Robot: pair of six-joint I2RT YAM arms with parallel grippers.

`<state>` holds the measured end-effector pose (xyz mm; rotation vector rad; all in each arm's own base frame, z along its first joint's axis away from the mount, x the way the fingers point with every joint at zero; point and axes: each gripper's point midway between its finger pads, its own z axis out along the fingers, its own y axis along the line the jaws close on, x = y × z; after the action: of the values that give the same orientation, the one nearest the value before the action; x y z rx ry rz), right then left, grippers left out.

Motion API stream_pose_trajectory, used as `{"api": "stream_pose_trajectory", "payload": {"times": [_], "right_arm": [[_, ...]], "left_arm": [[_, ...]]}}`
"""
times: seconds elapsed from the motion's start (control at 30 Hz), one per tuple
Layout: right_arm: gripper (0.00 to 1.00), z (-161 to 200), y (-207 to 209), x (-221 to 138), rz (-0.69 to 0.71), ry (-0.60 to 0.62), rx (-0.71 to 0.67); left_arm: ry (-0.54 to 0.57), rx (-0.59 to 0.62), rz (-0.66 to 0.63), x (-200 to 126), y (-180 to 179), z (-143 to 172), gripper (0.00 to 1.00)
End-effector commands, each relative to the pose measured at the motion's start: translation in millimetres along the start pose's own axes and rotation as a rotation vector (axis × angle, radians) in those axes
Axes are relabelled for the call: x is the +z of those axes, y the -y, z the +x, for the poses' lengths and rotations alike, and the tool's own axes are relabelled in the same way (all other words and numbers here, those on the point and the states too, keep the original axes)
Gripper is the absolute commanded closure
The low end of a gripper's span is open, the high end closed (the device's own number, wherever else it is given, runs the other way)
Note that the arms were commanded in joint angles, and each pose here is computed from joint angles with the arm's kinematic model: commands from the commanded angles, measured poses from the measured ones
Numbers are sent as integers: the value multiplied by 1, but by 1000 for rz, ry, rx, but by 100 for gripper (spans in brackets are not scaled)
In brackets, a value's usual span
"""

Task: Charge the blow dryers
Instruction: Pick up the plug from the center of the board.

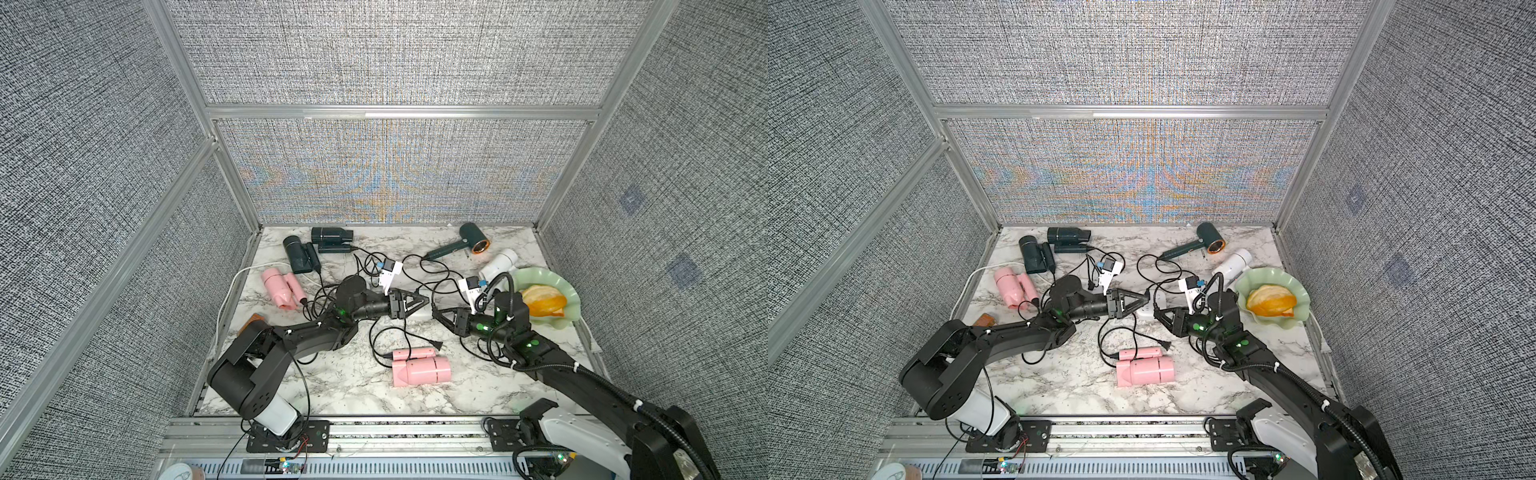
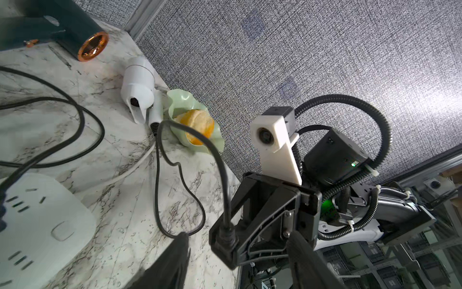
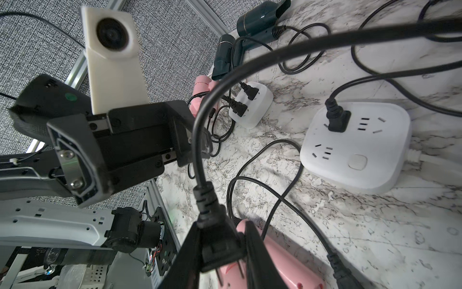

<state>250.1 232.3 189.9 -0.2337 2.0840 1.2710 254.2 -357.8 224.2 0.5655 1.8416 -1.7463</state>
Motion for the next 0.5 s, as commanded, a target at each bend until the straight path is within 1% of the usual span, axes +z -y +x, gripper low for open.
{"api": "stream_pose_trajectory", "payload": {"times": [0.0, 0.1, 0.23, 0.47], "right_arm": [[84, -7, -12, 0, -49, 13, -32], [84, -7, -13, 1, -52, 9, -37], [85, -5, -12, 1, -49, 1, -34], [85, -3, -11, 3, -43, -11, -36]], "left_arm": [[-9, 41, 41, 4, 8, -5, 41], [-25, 28, 45, 9, 5, -5, 48], [-49, 15, 46, 15, 1, -5, 52], [-77, 9, 58, 23, 1, -7, 65]]}}
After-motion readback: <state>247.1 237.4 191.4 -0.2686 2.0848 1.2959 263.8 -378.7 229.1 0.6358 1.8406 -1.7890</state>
